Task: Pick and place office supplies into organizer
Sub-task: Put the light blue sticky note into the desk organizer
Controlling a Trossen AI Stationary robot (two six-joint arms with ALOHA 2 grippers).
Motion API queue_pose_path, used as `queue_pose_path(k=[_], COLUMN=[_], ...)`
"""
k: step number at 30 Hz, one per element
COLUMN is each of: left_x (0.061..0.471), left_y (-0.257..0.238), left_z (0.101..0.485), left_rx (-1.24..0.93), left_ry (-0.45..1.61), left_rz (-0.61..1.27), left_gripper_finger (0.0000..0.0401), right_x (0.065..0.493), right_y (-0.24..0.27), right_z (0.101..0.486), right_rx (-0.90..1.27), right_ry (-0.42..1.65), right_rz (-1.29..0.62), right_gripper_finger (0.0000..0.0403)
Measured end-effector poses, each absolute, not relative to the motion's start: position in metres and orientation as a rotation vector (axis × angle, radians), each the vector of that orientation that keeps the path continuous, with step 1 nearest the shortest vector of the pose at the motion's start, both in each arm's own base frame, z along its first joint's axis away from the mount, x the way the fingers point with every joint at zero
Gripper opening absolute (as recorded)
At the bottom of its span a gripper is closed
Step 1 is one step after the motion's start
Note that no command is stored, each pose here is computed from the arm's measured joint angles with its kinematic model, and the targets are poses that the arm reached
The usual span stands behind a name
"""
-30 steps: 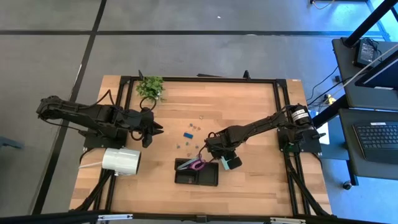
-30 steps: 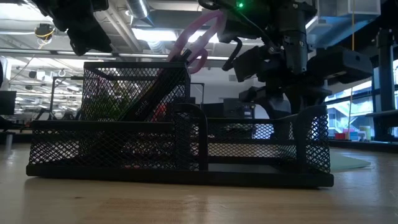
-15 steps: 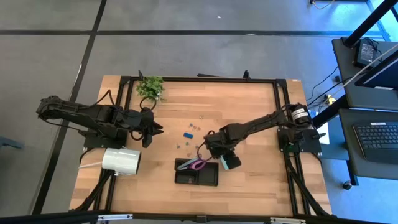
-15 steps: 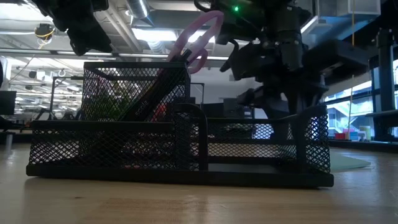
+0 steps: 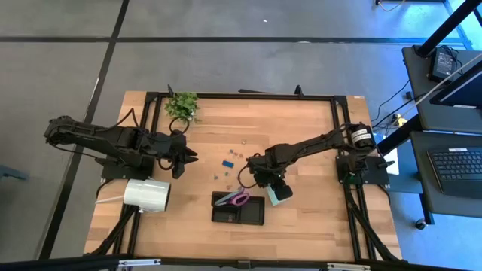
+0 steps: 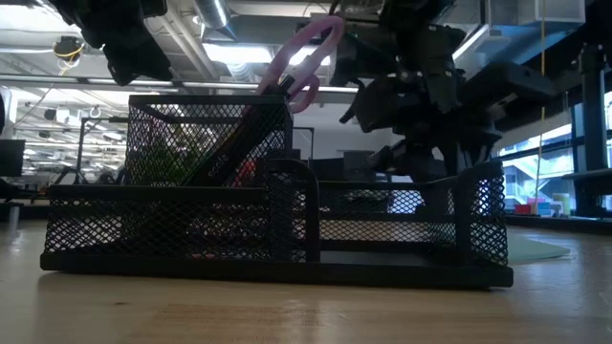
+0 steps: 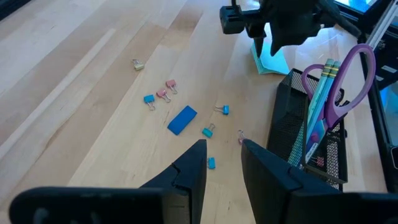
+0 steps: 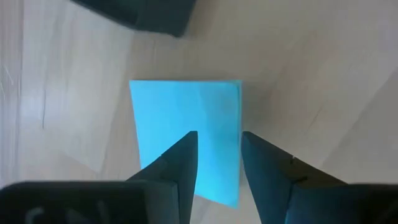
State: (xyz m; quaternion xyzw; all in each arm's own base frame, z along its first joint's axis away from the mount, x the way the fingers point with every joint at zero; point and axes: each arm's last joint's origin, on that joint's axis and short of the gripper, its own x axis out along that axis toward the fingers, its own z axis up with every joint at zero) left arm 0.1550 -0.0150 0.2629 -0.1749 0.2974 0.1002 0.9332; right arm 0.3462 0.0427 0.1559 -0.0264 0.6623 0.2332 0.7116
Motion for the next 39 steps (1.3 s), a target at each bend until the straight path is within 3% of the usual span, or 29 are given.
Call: queue_pose_path(k=[30,39], left_x=[0.155,0.155], left_y=[-0.015,-0.015], left_z=[0.262,0.262], left_rx=[-0.356,-0.356], left_ry=[0.616,0.616], left_rz=[0.207,0.207], left_gripper_finger=[0.0095,0.0095], right_x=[0.348,0.349], right_y=[0.033,0.033], right_z=[0.135,0.135], right_rx=[0.059,0.056], right_ry=[1.521,1.518], right_rz=[0.599,0.594], right_gripper_finger=[0.0126,0.0076])
